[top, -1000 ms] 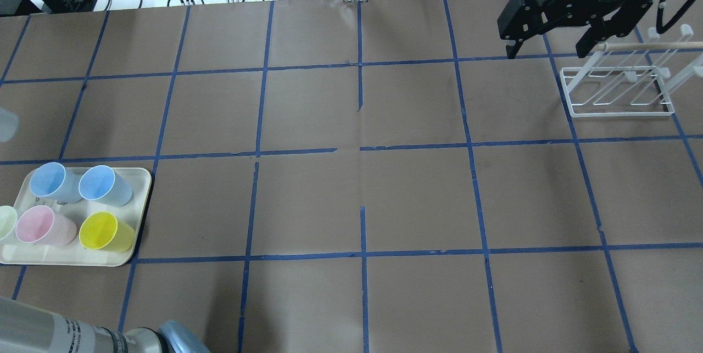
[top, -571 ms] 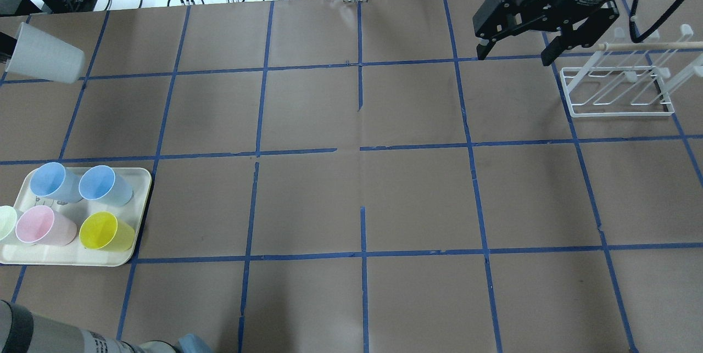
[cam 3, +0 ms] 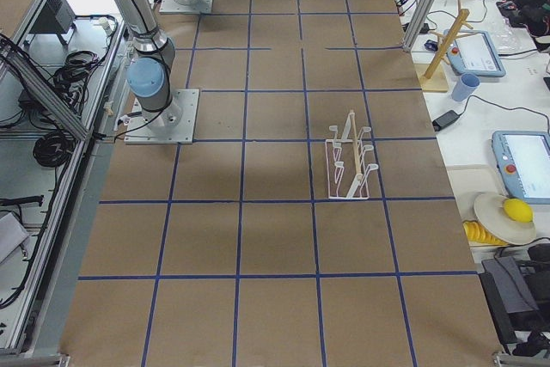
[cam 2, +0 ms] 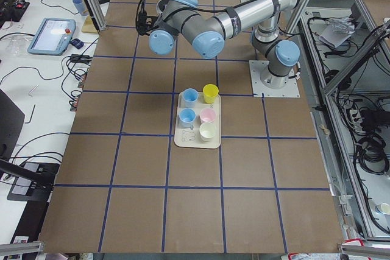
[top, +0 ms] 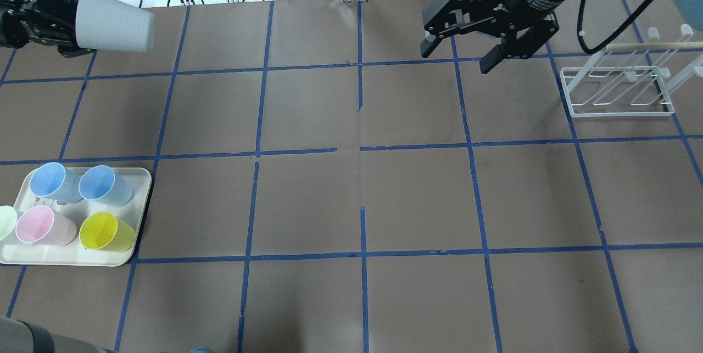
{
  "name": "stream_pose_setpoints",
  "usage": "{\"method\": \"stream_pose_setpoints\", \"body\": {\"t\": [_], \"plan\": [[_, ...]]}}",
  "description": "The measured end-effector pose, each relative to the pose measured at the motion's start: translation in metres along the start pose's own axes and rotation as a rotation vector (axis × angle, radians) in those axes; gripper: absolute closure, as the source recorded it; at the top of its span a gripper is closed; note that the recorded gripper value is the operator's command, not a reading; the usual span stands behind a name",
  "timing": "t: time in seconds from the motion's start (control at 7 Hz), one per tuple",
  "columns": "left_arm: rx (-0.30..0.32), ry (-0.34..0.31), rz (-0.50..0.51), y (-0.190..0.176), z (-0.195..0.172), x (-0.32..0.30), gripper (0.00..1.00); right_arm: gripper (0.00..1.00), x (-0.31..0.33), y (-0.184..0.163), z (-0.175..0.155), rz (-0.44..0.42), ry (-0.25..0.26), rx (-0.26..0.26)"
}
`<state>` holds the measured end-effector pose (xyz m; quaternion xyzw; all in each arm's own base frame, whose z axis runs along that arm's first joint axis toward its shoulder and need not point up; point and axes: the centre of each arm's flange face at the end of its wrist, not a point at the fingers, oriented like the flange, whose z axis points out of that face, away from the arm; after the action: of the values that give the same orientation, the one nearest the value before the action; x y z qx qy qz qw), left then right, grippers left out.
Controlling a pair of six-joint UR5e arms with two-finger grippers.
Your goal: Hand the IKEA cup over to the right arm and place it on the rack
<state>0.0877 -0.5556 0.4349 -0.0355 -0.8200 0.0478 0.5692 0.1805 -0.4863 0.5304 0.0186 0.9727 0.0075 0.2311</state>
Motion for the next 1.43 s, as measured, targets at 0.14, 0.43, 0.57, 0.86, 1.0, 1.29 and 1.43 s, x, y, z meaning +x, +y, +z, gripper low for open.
{"method": "stream_pose_setpoints", "body": {"t": [0.14,0.43,0.57,0.86,1.0,1.29,1.43], "plan": [[-0.001,0.072,-0.023,0.003,0.048,0.011,1.00,0.00,-0.006,0.001,0.006,0.082,-0.049,-0.019],[0.011,0.166,-0.045,0.020,0.122,0.033,1.00,0.00,-0.025,-0.001,0.009,0.213,-0.250,-0.065],[0.014,0.185,-0.044,0.034,0.140,0.043,1.00,0.00,-0.033,-0.007,0.011,0.226,-0.373,-0.093],[0.036,0.233,-0.035,0.063,0.178,0.048,1.00,0.00,-0.032,-0.017,0.008,0.235,-0.519,-0.111],[0.048,0.245,-0.028,0.076,0.188,0.051,1.00,0.00,-0.023,-0.022,0.004,0.263,-0.541,-0.112],[0.081,0.269,-0.017,0.088,0.203,0.065,1.00,0.00,0.003,-0.031,-0.002,0.304,-0.554,-0.099],[0.105,0.290,-0.016,0.091,0.214,0.071,1.00,0.00,0.010,-0.031,0.004,0.293,-0.590,-0.100]]}}
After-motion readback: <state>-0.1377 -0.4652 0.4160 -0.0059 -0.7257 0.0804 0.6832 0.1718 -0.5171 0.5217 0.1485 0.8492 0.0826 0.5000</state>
